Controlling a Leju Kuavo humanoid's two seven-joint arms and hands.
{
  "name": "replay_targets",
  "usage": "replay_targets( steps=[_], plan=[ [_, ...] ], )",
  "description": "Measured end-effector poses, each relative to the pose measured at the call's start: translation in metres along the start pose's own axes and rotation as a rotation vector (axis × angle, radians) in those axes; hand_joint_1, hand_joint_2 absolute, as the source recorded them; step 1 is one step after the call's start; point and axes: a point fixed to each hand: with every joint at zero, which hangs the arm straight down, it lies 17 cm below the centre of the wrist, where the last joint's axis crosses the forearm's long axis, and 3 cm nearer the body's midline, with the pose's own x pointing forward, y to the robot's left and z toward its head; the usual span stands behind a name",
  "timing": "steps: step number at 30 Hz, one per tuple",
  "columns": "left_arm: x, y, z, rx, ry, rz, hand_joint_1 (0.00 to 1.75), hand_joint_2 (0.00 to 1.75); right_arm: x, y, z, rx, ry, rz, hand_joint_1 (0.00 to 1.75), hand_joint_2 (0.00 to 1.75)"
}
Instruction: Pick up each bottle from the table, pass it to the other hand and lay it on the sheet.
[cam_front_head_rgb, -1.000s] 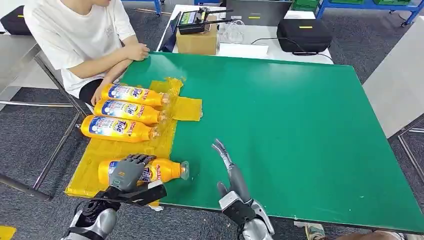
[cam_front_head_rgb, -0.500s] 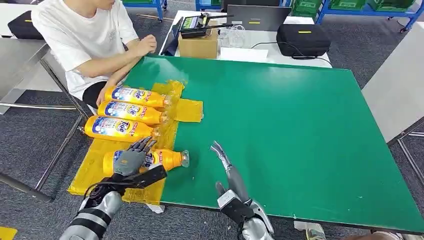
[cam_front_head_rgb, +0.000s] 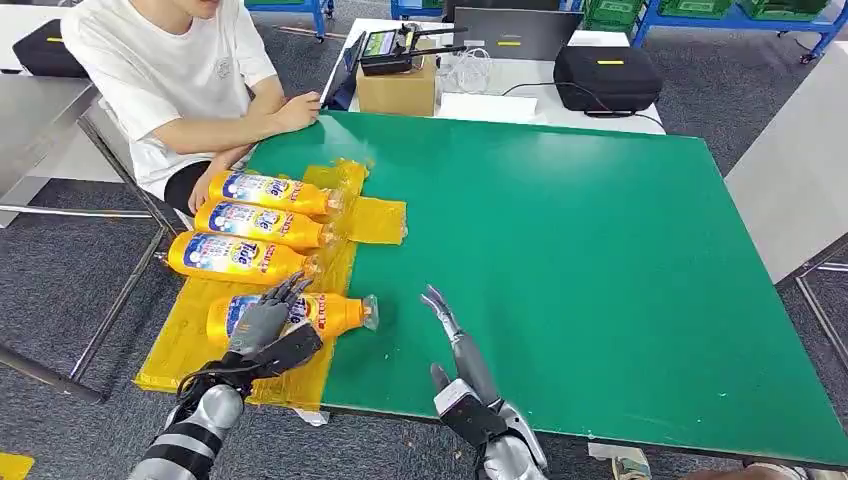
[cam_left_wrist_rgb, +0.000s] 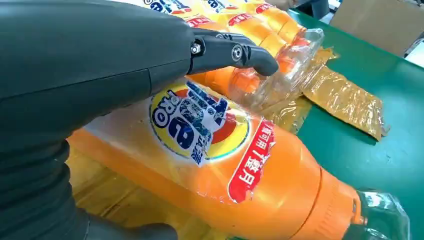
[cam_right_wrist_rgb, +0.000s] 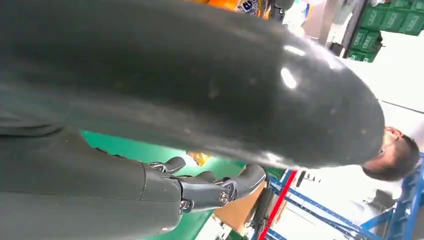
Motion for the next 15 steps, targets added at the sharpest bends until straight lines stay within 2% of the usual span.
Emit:
replay_targets(
  steps=[6, 9, 14, 15],
  plan=[
    [0.085, 0.019, 0.023, 0.147, -0.251, 0.492, 0.0, 1.75, 0.003, -0.006, 0.002, -0.044, -0.015, -0.006, 0.0, 0.0],
    [0.13, 0.049, 0.035, 0.241, -0.355, 0.721, 0.0, 1.75, 0.013, -0.015, 0.003, -0.109, -0.04, -0.017, 0.0, 0.0],
    [0.172, 0.097, 0.058, 0.395, -0.482, 0.839, 0.0, 1.75, 0.03, -0.041, 0.003, -0.251, -0.065, -0.012, 0.0, 0.0],
    [0.178, 0.105, 0.062, 0.421, -0.503, 0.846, 0.0, 1.75, 0.032, -0.045, 0.003, -0.272, -0.07, -0.009, 0.0, 1.75]
  ],
)
